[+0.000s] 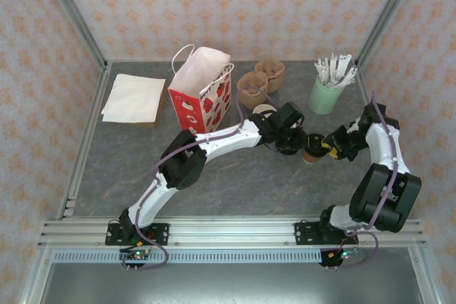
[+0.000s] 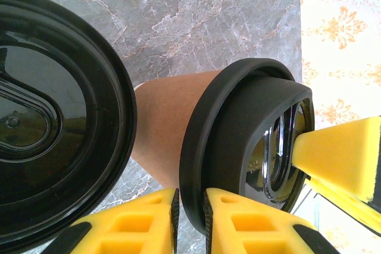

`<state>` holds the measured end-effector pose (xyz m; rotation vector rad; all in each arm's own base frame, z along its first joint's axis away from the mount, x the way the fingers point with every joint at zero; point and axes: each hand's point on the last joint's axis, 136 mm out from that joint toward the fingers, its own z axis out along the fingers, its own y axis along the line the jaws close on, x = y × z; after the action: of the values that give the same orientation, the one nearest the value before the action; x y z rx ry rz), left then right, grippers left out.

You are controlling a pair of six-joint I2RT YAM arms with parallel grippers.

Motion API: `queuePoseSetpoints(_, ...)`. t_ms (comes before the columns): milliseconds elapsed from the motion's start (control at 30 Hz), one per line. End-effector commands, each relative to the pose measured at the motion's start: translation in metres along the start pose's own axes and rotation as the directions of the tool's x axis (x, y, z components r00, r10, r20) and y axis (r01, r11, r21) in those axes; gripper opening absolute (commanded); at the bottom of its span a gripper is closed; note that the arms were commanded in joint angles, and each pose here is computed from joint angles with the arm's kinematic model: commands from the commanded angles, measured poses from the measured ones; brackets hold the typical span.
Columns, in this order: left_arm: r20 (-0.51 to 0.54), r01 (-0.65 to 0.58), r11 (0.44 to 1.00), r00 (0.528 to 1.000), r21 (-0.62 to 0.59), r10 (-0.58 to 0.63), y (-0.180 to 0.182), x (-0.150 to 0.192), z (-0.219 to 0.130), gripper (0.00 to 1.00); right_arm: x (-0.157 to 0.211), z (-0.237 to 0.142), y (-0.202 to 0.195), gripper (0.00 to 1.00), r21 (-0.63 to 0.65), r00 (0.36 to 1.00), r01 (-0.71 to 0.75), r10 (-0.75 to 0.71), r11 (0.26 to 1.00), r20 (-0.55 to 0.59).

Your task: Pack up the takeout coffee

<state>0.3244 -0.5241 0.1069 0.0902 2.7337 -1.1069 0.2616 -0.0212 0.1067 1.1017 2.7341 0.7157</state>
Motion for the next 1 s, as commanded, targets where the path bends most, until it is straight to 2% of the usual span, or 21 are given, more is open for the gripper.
queuePoseSetpoints(0,-0.089,0.020,0.981,0.995,-0.192,-0.038,0.069,0.030,0.034,0.19,0.009,0.022,-0.041,0.30,0.184,0.997,-0.034,0.046,0.982,-0.061)
queuePoseSetpoints(667,-0.130,0.016,0.959,0.990,-0.284,-0.055,0.106,0.045,0.048,0.16,0.006,0.020,-0.038,0.29,0.189,0.998,-0.026,0.036,0.982,-0.049)
queuePoseSetpoints(967,-0.134,0.013,0.958,0.990,-0.286,-0.053,0.108,0.046,0.050,0.16,-0.001,0.015,-0.021,0.30,0.115,0.999,-0.025,0.027,0.993,-0.018)
